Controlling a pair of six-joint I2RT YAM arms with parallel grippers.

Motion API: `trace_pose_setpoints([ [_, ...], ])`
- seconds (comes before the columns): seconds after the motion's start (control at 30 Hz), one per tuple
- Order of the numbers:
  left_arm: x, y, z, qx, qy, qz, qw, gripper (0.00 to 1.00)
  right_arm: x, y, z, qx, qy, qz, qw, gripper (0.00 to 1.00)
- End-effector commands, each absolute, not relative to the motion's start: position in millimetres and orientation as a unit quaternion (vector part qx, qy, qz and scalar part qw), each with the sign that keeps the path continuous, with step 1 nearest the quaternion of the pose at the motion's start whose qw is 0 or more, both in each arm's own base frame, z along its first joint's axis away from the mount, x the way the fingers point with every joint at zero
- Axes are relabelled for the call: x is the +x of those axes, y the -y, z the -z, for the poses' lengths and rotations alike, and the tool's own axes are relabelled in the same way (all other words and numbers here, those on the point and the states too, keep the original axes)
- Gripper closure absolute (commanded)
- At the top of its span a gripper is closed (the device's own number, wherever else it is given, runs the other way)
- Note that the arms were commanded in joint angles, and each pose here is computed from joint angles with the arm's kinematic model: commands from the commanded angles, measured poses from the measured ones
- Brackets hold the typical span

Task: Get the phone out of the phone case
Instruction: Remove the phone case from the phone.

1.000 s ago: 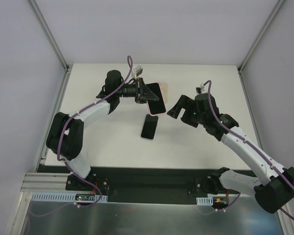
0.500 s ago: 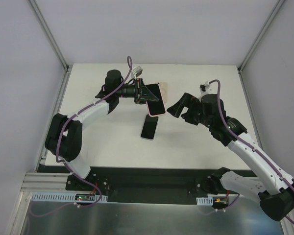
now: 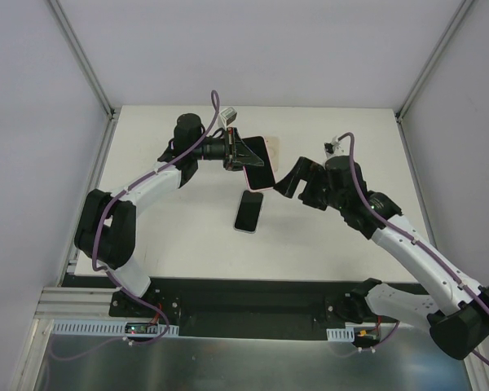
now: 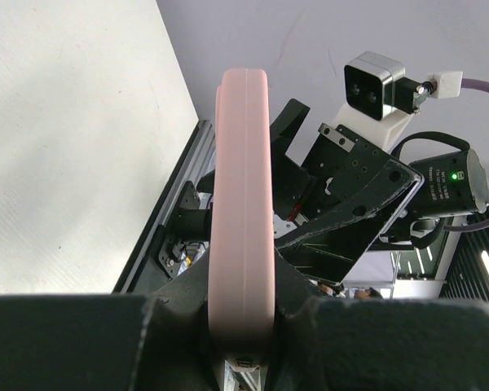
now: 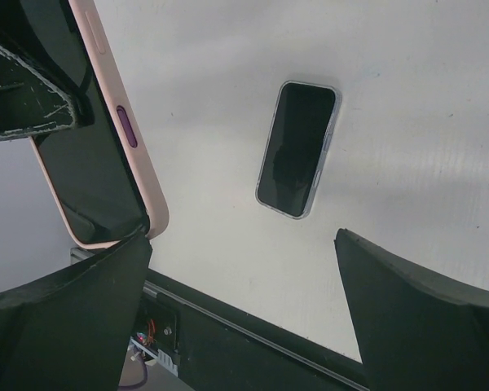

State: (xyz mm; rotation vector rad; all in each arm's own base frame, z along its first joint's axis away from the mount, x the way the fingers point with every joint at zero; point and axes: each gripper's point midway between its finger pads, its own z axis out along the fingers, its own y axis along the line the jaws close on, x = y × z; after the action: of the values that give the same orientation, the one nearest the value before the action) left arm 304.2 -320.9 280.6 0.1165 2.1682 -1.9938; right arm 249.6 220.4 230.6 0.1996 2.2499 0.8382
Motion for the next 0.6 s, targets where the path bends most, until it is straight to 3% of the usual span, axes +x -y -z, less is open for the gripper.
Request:
trace_pose_setpoints([
  [0.0, 295.0, 316.2, -329.6, 0.094, -0.699, 0.693, 0.147, 1.0, 253.6, -211.2, -226.0, 0.081, -0.877, -0.295, 0.37, 0.02],
  [0.57, 293.0, 316.1, -327.7, 0.101, -0.702, 0.691, 0.14, 1.0, 255.9, -215.6, -263.3, 0.057, -0.855, -0.321, 0.404, 0.02],
])
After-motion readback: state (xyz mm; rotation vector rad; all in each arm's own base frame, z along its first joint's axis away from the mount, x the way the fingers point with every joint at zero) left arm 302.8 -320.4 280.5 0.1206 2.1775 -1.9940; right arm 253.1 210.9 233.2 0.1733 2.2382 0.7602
